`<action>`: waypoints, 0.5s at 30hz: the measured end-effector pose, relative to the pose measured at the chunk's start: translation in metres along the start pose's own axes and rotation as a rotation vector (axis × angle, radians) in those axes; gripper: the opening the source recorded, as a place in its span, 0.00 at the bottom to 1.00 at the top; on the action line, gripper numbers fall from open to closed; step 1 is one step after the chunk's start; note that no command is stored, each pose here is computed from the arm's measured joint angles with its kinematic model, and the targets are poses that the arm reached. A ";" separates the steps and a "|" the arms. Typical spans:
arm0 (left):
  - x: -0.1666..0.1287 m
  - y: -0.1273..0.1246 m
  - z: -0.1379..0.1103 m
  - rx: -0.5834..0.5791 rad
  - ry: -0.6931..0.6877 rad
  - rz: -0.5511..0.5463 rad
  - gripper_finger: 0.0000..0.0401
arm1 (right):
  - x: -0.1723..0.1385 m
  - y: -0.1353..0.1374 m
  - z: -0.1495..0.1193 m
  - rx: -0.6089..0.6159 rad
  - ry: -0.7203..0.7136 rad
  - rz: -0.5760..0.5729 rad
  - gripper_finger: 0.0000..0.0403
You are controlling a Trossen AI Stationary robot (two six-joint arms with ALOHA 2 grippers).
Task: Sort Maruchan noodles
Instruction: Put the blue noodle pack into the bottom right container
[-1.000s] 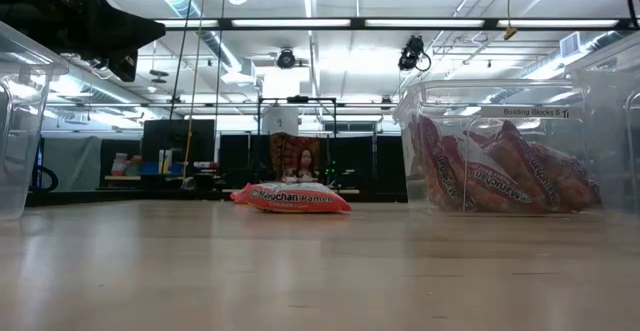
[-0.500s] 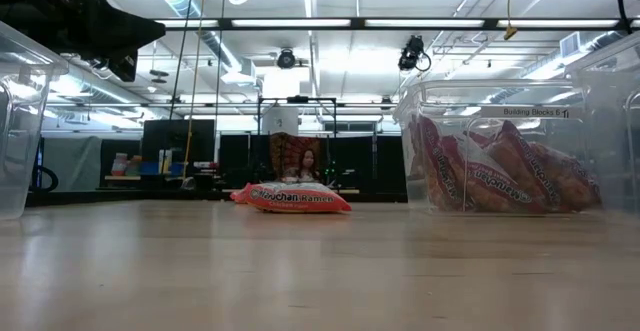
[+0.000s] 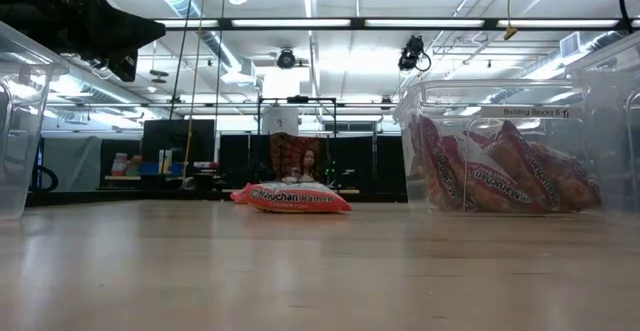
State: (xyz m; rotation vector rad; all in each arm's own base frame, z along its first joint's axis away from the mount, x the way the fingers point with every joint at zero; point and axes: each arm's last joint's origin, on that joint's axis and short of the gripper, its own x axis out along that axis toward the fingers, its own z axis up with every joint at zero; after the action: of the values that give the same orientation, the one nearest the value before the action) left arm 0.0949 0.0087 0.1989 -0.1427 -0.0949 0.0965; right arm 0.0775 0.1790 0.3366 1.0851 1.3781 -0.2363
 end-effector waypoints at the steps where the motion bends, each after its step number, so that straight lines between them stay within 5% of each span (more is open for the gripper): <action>1: 0.000 0.000 0.000 0.000 0.000 0.000 0.03 | 0.000 0.000 0.001 -0.010 -0.003 -0.003 0.17; 9: 0.000 0.000 0.000 0.000 0.000 0.000 0.03 | -0.014 0.001 0.012 -0.064 0.004 0.024 0.38; 15: 0.000 0.000 0.000 0.000 0.000 0.000 0.03 | -0.028 0.009 0.019 -0.215 -0.008 0.057 0.40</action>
State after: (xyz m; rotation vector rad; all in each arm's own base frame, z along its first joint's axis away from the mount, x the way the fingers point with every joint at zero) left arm 0.0949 0.0087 0.1989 -0.1427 -0.0948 0.0966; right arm 0.0897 0.1573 0.3622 0.9411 1.3304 -0.0494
